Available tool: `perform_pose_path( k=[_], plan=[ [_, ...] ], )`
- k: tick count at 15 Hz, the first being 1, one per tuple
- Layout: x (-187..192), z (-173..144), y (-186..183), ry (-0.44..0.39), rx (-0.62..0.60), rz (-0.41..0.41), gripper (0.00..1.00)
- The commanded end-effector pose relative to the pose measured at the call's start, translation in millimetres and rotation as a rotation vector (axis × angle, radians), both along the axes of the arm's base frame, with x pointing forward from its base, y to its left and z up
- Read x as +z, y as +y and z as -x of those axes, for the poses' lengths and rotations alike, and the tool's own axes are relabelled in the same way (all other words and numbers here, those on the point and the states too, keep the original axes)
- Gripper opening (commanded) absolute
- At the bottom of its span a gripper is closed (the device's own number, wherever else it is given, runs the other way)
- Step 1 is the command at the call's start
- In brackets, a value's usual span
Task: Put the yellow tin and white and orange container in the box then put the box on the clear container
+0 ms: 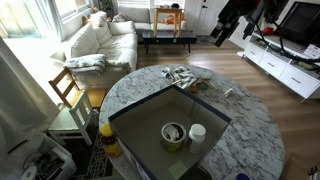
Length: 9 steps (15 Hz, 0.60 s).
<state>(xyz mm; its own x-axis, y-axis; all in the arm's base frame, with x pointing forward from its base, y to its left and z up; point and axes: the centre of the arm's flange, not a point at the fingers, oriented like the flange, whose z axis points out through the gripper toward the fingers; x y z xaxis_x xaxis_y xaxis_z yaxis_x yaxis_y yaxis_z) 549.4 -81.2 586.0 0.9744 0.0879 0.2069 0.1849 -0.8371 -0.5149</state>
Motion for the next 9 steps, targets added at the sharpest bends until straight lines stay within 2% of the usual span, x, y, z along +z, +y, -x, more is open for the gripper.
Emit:
perform_pose_path(
  k=[1,2,9],
  plan=[
    [16.7,21.4,-23.6,-0.062,-0.034,-0.093,1.0],
    [18.4,8.9,-13.6,-0.046,-0.031,-0.041,1.0],
    [21.9,13.5,-23.4,-0.063,-0.047,-0.066,1.0]
  ],
)
